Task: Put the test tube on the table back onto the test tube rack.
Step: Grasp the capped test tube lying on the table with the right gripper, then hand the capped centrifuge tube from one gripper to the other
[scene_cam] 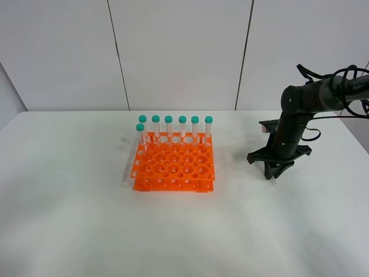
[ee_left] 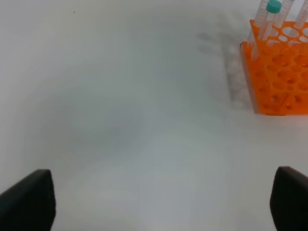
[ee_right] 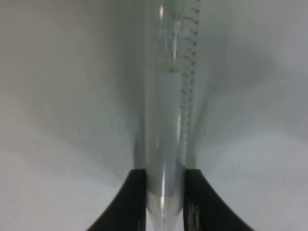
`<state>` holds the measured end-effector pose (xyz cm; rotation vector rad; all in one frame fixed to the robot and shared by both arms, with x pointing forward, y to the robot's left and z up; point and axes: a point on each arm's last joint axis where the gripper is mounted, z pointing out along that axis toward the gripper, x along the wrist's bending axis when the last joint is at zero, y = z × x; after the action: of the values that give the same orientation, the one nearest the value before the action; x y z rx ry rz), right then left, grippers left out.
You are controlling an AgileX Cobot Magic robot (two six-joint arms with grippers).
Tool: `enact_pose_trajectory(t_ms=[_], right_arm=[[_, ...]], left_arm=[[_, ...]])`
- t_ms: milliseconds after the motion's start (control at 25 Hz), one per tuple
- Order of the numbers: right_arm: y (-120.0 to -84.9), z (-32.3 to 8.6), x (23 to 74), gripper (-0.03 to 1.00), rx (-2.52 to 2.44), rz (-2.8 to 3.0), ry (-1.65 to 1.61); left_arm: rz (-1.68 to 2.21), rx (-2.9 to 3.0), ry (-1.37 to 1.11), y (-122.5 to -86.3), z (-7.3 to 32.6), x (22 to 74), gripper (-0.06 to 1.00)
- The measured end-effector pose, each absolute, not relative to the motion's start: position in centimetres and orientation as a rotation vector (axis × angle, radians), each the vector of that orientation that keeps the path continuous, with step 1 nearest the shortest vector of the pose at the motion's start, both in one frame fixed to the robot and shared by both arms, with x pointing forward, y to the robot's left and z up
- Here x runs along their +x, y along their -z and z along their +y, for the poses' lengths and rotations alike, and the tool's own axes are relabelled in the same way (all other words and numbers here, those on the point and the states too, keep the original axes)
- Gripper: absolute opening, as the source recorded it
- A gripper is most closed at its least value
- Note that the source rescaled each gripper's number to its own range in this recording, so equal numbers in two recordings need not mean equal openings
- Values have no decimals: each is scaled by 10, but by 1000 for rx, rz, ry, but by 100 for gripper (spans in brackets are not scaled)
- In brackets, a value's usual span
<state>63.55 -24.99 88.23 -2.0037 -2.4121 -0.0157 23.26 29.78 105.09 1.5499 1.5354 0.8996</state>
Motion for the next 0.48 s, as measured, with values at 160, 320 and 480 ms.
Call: enact_pose_trajectory(t_ms=[160, 320, 480], right_arm=[[-882, -250, 635, 0, -2002, -2411, 12], [-883, -250, 634, 0, -1967, -2425, -6], [-888, -251, 632, 0, -1884, -2479, -28]], left_arm=[[1535, 1550, -900, -1051, 298, 233, 97], [1535, 1550, -900, -1051, 298, 233, 97], [1526, 1563, -908, -1051, 298, 233, 97]])
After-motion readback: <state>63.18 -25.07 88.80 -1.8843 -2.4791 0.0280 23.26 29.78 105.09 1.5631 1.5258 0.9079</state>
